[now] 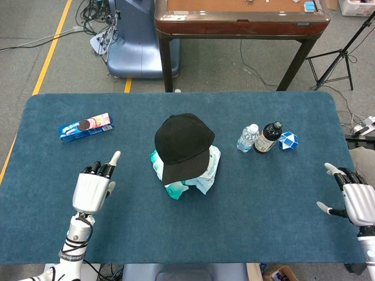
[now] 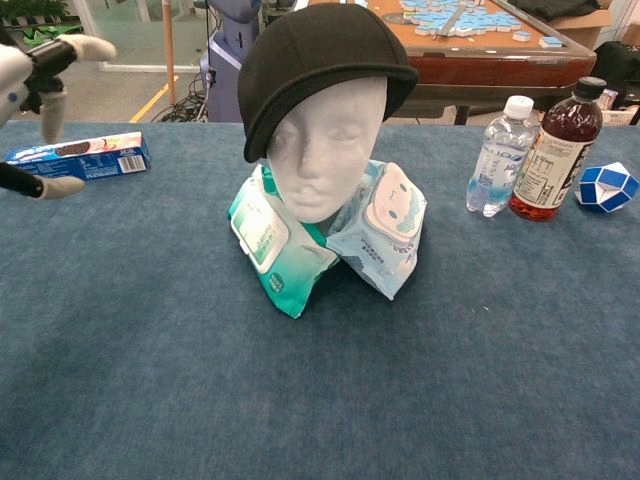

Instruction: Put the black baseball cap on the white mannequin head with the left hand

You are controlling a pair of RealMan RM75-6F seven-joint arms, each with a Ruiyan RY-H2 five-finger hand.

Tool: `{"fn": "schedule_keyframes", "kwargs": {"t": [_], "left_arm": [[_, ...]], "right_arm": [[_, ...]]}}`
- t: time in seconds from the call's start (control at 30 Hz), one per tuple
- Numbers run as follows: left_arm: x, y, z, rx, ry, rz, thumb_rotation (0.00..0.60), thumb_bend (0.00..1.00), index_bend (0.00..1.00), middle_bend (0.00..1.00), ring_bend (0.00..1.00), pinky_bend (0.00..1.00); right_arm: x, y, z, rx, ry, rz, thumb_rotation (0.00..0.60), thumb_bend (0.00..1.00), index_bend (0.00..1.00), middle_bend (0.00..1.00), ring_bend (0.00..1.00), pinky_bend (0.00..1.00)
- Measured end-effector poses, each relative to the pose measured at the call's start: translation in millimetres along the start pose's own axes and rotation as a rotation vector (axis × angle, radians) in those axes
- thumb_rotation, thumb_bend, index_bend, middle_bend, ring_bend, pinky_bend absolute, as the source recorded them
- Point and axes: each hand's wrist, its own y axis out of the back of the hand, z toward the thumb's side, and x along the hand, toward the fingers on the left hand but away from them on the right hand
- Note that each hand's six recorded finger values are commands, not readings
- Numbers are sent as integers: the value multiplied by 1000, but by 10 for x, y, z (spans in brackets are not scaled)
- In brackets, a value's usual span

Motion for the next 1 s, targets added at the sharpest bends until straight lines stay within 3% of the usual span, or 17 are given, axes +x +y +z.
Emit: {"fn": "schedule_keyframes", "kwargs": {"t": [0.27, 0.5, 0.73, 1.0], "left_arm": [[-367, -76, -384, -40, 84, -214, 600, 80, 350, 602, 478, 730], [-676, -55, -754, -141, 137, -355, 600, 81, 365, 602, 481, 730], [-957, -28, -1011, -214, 198, -373, 600, 80, 375, 602, 481, 730], [-1157, -96, -1191, -221, 179, -408, 600, 81, 381, 602, 481, 730]], "right_arm": [[-12, -36, 26, 17, 0, 7, 600, 0, 148, 284, 171, 215], [-18, -76, 63, 33, 1, 12, 600, 0, 148, 284, 171, 215], [-37, -115, 85, 50, -4, 19, 600, 0, 148, 284, 170, 215], [-92, -160, 68, 63, -27, 33, 600, 0, 148, 284, 170, 215]]}}
